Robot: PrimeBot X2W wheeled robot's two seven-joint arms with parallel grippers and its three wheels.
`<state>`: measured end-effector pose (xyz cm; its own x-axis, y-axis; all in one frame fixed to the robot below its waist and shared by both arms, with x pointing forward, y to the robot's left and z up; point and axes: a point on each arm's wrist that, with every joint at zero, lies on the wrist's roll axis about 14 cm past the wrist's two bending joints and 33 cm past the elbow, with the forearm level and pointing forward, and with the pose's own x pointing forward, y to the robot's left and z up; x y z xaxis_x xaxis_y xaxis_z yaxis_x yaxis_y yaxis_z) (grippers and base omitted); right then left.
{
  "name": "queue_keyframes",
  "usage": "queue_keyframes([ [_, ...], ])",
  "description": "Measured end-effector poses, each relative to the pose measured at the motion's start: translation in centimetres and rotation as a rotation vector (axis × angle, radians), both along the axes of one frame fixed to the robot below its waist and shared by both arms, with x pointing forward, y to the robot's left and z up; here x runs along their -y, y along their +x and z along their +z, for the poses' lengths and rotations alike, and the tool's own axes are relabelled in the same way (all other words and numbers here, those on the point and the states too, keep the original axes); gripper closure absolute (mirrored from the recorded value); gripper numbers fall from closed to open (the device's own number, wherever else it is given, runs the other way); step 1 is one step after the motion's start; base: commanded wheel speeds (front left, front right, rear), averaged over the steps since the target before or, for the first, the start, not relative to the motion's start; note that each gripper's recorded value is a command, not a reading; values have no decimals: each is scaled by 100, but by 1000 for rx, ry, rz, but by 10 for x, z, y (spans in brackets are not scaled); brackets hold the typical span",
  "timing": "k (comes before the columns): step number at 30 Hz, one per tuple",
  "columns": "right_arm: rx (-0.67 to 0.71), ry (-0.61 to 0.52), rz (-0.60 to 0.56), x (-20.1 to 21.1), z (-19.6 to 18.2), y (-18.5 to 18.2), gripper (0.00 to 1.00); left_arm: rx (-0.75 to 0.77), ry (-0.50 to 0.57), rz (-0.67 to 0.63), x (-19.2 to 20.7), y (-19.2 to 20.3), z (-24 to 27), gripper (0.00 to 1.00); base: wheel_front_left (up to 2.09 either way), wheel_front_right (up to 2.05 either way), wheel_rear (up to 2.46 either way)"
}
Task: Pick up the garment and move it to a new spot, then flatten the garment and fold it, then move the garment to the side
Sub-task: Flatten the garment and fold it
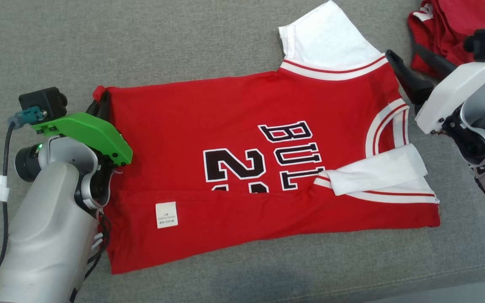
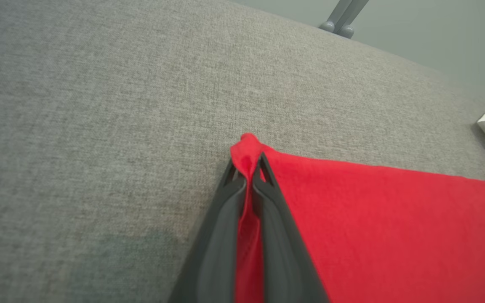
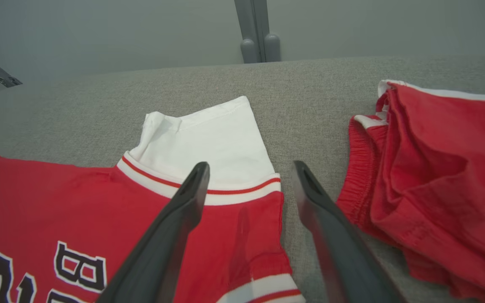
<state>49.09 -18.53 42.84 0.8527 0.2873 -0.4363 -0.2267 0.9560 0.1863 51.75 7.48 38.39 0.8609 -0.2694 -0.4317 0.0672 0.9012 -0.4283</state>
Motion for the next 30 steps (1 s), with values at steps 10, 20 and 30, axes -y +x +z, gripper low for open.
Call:
queue_keyframes([
  [10,-29,-43,10,-11,-4,45,0,106,-45,-10,10,4,23,100,0,0,0],
  [20,-122,-114,10,-21,-34,88,0,206,-52,-53,18,2,32,100,0,0,0],
  [30,-208,-137,58,-50,-81,103,0,201,-28,-20,-1,-2,12,100,0,0,0],
])
